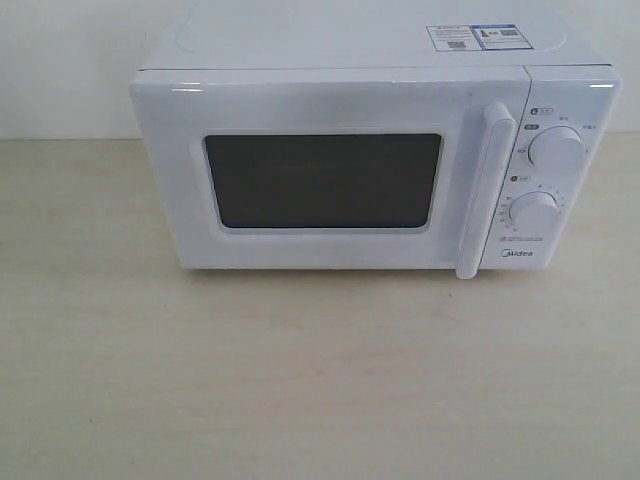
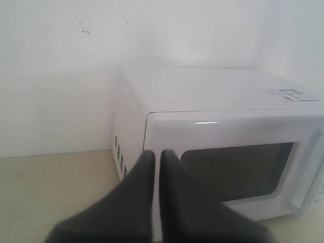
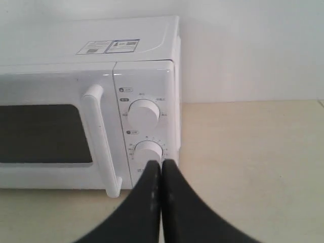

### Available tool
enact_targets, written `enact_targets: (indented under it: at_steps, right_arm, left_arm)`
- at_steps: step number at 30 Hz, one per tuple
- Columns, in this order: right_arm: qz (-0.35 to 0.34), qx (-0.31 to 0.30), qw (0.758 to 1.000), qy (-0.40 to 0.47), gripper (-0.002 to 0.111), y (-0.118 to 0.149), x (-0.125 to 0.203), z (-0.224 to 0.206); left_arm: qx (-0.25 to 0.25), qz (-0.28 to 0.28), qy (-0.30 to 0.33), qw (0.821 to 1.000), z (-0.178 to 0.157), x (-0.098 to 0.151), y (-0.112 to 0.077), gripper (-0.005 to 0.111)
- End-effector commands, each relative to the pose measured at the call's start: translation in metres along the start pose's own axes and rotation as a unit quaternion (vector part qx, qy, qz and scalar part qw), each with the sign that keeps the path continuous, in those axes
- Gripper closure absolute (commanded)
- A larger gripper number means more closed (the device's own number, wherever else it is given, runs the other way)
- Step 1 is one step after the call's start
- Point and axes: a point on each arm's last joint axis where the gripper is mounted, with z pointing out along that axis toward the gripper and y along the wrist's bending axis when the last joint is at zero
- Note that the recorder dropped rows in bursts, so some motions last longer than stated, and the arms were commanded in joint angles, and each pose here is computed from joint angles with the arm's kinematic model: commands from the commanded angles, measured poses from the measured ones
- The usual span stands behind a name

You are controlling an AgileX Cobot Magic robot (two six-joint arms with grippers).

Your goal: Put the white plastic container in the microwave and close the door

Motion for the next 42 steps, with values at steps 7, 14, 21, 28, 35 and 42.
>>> enact_targets:
  at_steps: [7, 14, 21, 28, 35, 42]
  right_arm:
    - [0.006, 0.025, 1.000, -0.019, 0.108, -0.004, 0.000, -0.008]
    - [0.011, 0.035, 0.999, -0.024, 0.108, -0.006, 0.000, -0.010]
    - [0.008, 0.035, 0.999, -0.017, 0.108, -0.006, 0.001, -0.010]
    - [-0.001, 0.036, 0.999, -0.001, 0.108, -0.007, 0.029, -0.006]
    - [0.000, 0.038, 0.999, 0.000, 0.108, -0.011, 0.077, 0.010]
    - [0.001, 0.041, 0.998, 0.037, 0.108, -0.014, 0.102, 0.019]
  left_arm:
    - [-0.004, 0.002, -0.001, 1.000, 0.000, 0.001, 0.001, 0.102]
    - [-0.004, 0.002, -0.001, 1.000, 0.000, 0.001, 0.001, 0.102]
    - [-0.004, 0.002, -0.001, 1.000, 0.000, 0.001, 0.001, 0.102]
    - [-0.004, 0.002, -0.001, 1.000, 0.000, 0.001, 0.001, 0.102]
    - [-0.004, 0.002, -0.001, 1.000, 0.000, 0.001, 0.001, 0.102]
    - [-0.004, 0.003, -0.002, 1.000, -0.001, 0.001, 0.001, 0.102]
